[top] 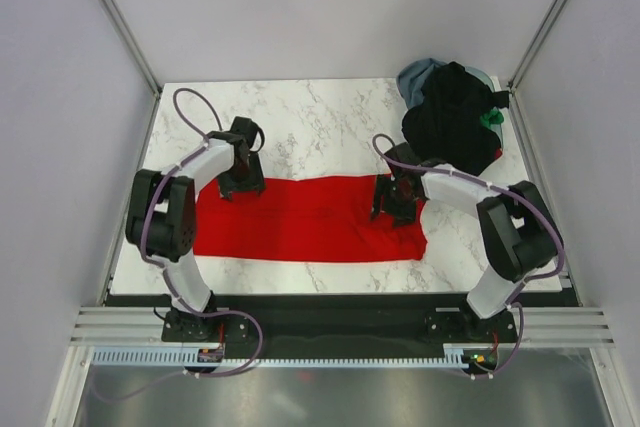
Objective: Fold and stack the t-shirts
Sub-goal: Fold the tshirt
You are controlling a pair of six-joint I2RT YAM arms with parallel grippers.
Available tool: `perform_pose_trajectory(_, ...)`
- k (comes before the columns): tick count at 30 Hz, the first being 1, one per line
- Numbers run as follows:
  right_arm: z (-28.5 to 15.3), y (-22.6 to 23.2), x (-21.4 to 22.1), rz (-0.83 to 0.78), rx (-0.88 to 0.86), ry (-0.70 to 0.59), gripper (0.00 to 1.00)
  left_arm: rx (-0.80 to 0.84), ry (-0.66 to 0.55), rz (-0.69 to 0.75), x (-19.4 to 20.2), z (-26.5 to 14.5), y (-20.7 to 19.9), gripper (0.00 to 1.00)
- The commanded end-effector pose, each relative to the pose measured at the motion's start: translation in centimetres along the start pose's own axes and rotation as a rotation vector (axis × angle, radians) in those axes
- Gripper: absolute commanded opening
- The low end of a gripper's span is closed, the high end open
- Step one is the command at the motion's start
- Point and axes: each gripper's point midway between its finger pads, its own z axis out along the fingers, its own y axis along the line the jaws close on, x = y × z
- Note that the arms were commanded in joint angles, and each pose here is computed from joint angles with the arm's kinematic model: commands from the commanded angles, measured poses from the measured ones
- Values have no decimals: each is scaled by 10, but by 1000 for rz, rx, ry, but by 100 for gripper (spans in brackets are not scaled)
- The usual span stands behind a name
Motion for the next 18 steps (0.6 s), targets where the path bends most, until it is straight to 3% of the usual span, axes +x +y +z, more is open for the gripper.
perform_pose_trajectory(1,21,-3,-23,-22,61,-38,71,-26,51,48,7,13,-1,74)
perform_pose_trajectory(7,40,2,-66,-42,142,-46,72,-73,136,81,31,26,9,73)
perform_pose_trajectory(8,36,16,-89,-48,120,-86,72,-67,152,77,38,26,9,72)
perform_pose_trajectory(18,101,63,-195,-86,78,-70,71,167,246,-68,104,-13,-18,68)
